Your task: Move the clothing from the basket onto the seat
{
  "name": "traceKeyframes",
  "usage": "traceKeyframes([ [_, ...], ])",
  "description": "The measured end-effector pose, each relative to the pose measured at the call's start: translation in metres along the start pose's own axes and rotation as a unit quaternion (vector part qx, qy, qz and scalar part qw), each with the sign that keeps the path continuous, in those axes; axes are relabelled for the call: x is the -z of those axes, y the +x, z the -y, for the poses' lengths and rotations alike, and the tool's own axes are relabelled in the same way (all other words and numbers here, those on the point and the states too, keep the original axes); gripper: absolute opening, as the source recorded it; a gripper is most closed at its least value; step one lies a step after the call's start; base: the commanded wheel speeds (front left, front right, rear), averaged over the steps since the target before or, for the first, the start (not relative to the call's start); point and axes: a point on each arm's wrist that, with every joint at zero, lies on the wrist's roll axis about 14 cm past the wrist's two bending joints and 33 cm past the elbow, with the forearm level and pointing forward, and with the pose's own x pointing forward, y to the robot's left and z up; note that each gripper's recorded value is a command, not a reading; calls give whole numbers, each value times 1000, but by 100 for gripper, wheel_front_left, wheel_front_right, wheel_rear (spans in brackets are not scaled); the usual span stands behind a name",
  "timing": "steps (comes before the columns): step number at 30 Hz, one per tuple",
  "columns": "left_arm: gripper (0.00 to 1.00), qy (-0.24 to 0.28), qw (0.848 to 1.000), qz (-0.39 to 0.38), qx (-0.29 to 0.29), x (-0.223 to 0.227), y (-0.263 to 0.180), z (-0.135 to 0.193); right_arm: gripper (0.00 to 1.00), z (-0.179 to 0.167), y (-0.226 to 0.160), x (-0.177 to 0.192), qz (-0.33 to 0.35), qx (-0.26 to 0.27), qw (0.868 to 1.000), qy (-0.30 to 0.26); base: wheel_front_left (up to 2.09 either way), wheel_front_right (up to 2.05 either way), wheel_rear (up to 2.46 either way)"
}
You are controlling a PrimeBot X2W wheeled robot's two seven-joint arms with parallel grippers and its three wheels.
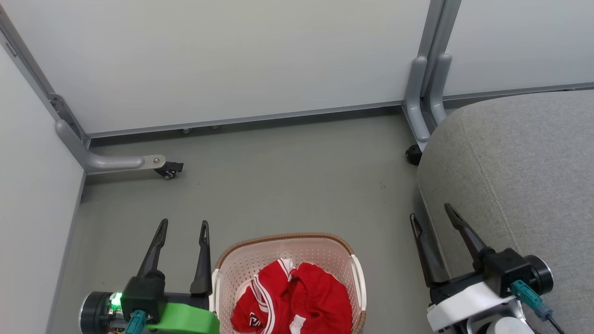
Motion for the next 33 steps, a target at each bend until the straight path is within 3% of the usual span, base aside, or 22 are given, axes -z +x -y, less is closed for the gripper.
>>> traceKeyframes([
  [23, 100, 1, 999, -37, 10, 25, -3, 5, 100, -2, 3, 10, -13, -5, 1000, -4, 0, 0, 0],
  [33, 100, -2, 987, -131, 96, 89, 13, 40, 100, 7, 35, 21, -15, -5, 1000, -6, 0, 0, 0],
])
